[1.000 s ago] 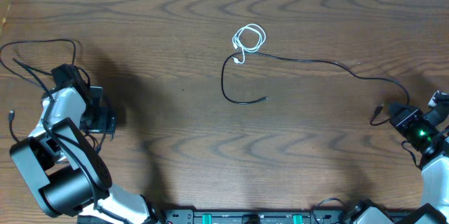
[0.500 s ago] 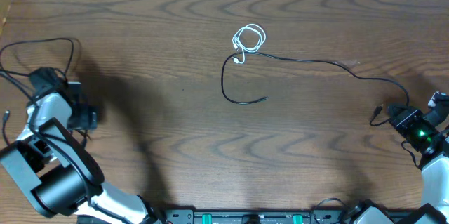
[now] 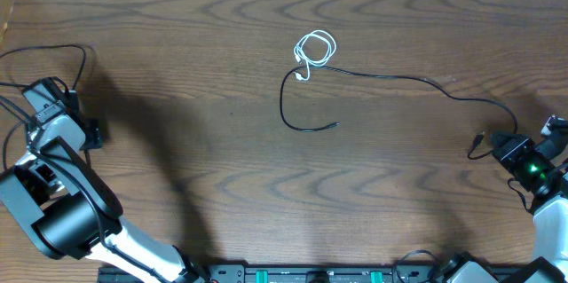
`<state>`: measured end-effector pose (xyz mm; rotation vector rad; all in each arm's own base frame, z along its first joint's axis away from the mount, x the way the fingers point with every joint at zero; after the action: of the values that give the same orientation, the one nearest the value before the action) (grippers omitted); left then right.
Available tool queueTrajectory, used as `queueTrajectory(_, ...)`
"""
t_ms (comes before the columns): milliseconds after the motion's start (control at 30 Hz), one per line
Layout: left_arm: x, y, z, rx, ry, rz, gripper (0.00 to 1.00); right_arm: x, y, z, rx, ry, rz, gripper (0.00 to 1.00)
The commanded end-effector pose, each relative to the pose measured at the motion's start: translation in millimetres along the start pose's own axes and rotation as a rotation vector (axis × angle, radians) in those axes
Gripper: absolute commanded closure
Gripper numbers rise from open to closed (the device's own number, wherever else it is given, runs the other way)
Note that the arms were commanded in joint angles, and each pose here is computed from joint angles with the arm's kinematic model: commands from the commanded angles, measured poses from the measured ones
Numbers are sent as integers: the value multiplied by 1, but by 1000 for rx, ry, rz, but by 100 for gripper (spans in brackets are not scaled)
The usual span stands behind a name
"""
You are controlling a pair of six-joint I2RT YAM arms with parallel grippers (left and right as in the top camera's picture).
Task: Untangle cables
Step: 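Swing the left gripper back to the white cable loop at center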
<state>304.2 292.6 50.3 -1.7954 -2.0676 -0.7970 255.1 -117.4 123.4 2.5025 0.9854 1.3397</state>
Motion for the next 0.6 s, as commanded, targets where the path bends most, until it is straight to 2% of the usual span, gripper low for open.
queueTrajectory(0, -50, -43, 31, 152, -117, 59, 2, 6, 1, -1, -1, 14, -31, 99)
queueTrajectory(167, -59, -19, 18, 82, -126, 89, 2, 6, 1, -1, -2, 13, -31, 99)
queueTrajectory(333, -75, 31, -18, -110, -212, 75, 2, 6, 0, -1, -1, 14, -30, 99)
queueTrajectory(567, -100, 86, -94, -394, -398, 16, 2, 5, 1, -1, -3, 11, -31, 99)
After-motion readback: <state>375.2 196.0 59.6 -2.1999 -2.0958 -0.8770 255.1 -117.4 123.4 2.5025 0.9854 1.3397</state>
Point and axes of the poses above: each gripper's point midway between its finger pads, its own z axis out along the fingers, its own x axis along the line the jaws close on, y = z × x, the point moved 4 cm from there along -z, back along the fingers, and after that the axes turned 6 degrees about z, right-handed, at the moved point
